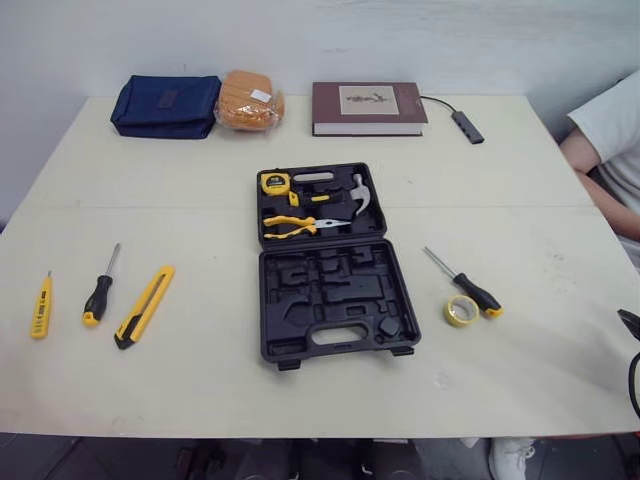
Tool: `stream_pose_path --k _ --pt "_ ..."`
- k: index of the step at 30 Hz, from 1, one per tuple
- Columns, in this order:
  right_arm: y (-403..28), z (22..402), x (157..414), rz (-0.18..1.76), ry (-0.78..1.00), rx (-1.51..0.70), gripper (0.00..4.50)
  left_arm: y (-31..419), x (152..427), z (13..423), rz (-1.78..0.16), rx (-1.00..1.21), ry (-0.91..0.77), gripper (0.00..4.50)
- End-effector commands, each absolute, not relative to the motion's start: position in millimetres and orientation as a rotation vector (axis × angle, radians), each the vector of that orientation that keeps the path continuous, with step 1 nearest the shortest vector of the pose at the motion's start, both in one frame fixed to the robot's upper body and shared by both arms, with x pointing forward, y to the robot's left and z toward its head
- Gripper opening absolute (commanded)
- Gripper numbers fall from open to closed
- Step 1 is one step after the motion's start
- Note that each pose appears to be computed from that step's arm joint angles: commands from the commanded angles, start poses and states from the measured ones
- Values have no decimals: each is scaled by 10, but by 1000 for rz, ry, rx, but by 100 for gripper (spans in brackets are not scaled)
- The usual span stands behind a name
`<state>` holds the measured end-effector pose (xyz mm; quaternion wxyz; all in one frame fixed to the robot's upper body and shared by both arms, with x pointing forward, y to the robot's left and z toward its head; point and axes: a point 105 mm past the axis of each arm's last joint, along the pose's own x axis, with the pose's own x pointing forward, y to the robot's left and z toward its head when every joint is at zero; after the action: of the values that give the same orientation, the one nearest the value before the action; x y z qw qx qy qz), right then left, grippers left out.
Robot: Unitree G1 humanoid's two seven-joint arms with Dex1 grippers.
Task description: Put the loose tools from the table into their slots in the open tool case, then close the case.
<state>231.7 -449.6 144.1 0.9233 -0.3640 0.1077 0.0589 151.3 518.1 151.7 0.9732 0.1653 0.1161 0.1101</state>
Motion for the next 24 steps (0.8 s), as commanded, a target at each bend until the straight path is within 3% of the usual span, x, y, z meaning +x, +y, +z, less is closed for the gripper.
stream_pose_path --k 1,4,8,17,24 --pt "-4498 1543 2351 108 188 -748 450 5146 1547 1643 195 325 179 445" --pt "-4451 1576 2418 105 155 -721 450 4957 1712 1751 85 276 79 445" --pt "-4092 1547 2602 242 115 -637 450 4528 1985 1848 -91 263 22 445" --pt "-3302 1822 2933 506 4 -589 450 3648 2460 1947 -390 349 47 445" --pt "-2820 1904 3421 573 51 -582 450 2982 2929 1853 -544 372 89 445"
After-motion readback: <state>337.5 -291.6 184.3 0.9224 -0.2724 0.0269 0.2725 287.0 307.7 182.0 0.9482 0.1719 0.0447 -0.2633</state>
